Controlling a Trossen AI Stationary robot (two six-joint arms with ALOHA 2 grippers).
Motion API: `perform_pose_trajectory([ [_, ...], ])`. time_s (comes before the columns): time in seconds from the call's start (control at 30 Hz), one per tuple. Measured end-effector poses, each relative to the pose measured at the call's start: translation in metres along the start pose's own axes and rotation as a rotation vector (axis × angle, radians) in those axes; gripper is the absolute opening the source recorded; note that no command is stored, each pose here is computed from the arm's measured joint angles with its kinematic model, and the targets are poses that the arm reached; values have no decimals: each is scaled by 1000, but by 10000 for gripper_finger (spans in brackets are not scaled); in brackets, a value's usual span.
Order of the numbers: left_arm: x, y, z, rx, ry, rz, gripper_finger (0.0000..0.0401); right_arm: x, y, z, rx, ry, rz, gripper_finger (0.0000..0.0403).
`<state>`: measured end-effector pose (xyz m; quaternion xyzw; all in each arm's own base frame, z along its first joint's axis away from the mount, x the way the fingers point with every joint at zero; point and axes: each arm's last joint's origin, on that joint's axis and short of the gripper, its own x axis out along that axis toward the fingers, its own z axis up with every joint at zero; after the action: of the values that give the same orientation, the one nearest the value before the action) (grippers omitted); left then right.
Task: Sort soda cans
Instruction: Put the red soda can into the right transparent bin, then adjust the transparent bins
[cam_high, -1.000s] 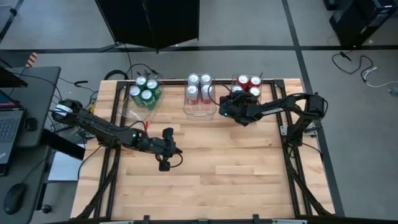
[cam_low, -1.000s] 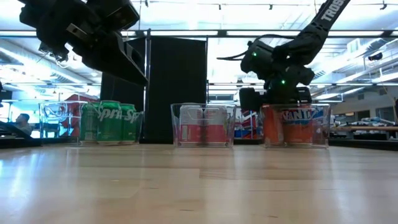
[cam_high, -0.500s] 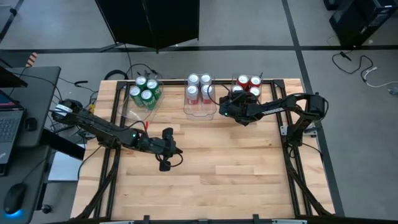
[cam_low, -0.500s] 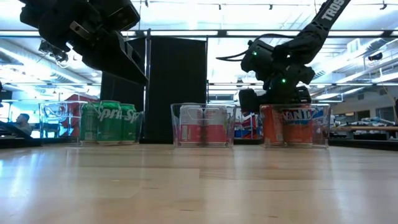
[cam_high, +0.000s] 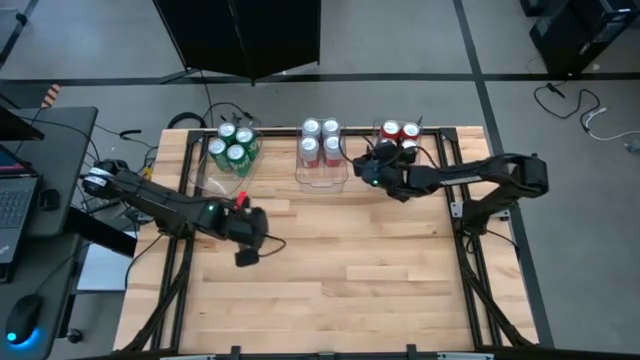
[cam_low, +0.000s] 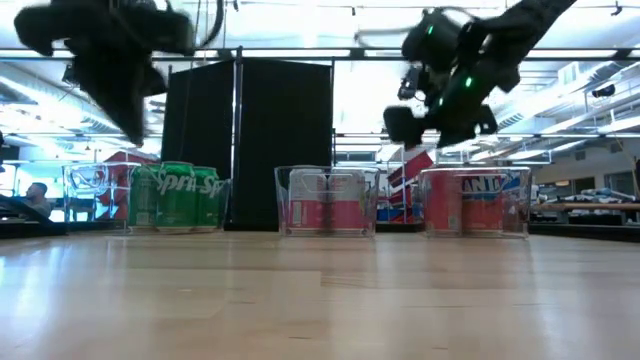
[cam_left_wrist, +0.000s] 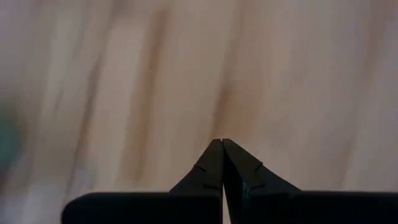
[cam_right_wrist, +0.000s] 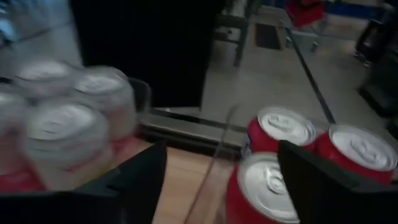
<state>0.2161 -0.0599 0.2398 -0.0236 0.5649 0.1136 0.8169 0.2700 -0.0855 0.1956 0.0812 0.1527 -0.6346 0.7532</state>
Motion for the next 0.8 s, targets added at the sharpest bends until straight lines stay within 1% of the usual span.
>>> perform_pose_trajectory([
  [0.07, -2, 6, -10, -93, 95, 80, 1, -12, -1, 7, -6, -21, 35, 267],
  [0.13, -3, 13, -21, -179, 180, 183, 1, -25, -1, 13, -28, -44, 70, 223],
  [0.23, -3, 22, -33, -269, 224, 347, 1, -41, -1, 18, -81, -73, 113, 145],
  [0.3, -2, 26, -39, -297, 208, 399, 0, -48, -1, 19, -118, -83, 139, 89],
  [0.37, 2, 31, -43, -311, 198, 420, 0, -54, 0, 20, -150, -82, 178, 35],
  [0.4, 6, 33, -45, -327, 195, 421, 0, -57, 1, 19, -164, -81, 195, 19],
  [0.43, 9, 35, -48, -340, 199, 426, 0, -59, 2, 18, -177, -78, 214, 10],
  [0.63, 29, 50, -67, -399, 268, 497, 0, -68, 6, 14, -198, -67, 277, 25],
  [0.8, 46, 60, -68, -428, 196, 531, 0, -70, 7, 14, -194, -70, 289, 5],
])
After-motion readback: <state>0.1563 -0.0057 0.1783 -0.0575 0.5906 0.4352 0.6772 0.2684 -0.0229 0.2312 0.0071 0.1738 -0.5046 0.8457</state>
